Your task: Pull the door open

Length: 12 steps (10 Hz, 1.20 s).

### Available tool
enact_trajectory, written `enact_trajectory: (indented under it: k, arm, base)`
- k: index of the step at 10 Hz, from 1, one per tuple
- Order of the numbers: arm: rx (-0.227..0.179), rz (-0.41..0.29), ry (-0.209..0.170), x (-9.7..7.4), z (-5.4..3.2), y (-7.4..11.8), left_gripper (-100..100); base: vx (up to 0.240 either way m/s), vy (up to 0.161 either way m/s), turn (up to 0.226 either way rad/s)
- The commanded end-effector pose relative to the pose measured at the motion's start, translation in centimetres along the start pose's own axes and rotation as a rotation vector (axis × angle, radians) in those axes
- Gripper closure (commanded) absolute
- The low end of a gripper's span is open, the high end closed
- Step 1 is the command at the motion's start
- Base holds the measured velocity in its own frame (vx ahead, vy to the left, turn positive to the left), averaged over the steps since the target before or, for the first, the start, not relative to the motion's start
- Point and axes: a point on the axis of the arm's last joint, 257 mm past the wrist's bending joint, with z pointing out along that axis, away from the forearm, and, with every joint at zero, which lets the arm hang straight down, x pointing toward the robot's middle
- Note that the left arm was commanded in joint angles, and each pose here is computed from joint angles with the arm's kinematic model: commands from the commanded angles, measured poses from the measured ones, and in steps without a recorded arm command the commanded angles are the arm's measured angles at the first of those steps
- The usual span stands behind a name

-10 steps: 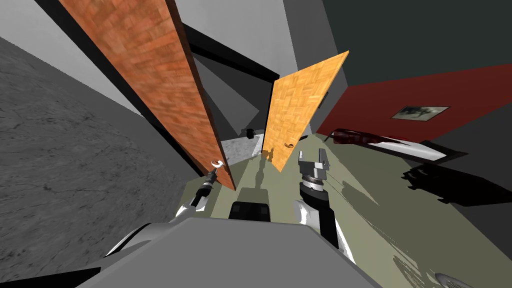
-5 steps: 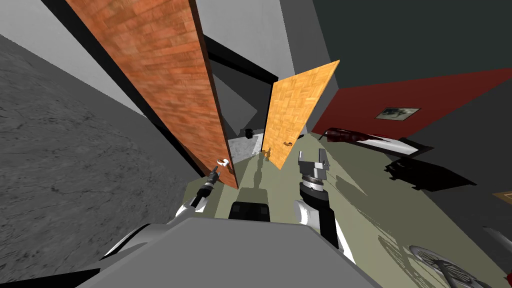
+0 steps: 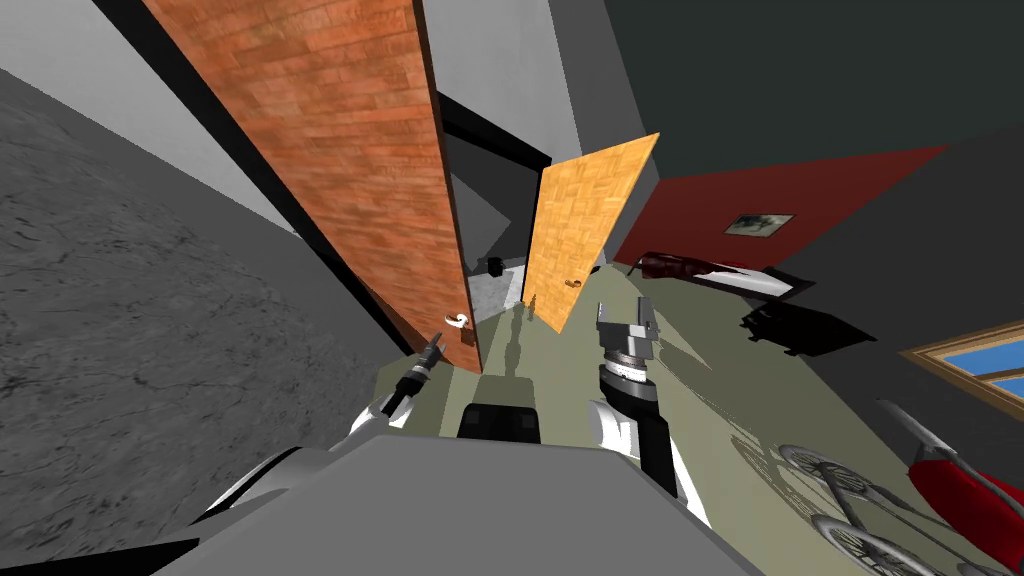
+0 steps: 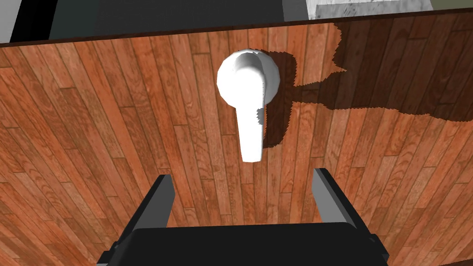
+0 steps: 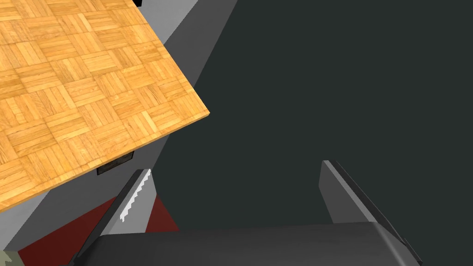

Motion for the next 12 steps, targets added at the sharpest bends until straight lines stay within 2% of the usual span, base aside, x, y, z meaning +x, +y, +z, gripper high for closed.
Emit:
enact_trajectory:
  k: [1,2,4,5,6,7,10,12]
  arm:
    - [-0.002,-0.002,0.015,0.3,0.00,0.2,-100]
    - [-0.005,-0.004,0.055,1.3,-0.09,0.2,-100]
    - [-0.008,-0.005,0.086,2.1,-0.20,0.3,-100]
    - [-0.006,-0.004,0.075,1.8,-0.09,0.2,-100]
    - [-0.006,-0.007,0.052,0.5,-0.98,0.3,-100]
    - [-0.006,-0.008,0.043,0.1,-1.31,0.3,-100]
    - [-0.005,-0.010,-0.023,-3.4,-3.82,0.4,-100]
    - [-0.005,-0.010,-0.023,-3.4,-3.82,0.4,-100]
  base:
    - [-0.083,0.119,-0.036]
    - [-0.108,0.129,-0.106]
    - [-0.110,0.163,-0.081]
    - [-0.047,0.066,-0.017]
    - [0.115,-0.053,-0.203]
    - [0.178,-0.081,-0.160]
    - [0.212,-0.070,-0.204]
    - [0.097,-0.025,-0.023]
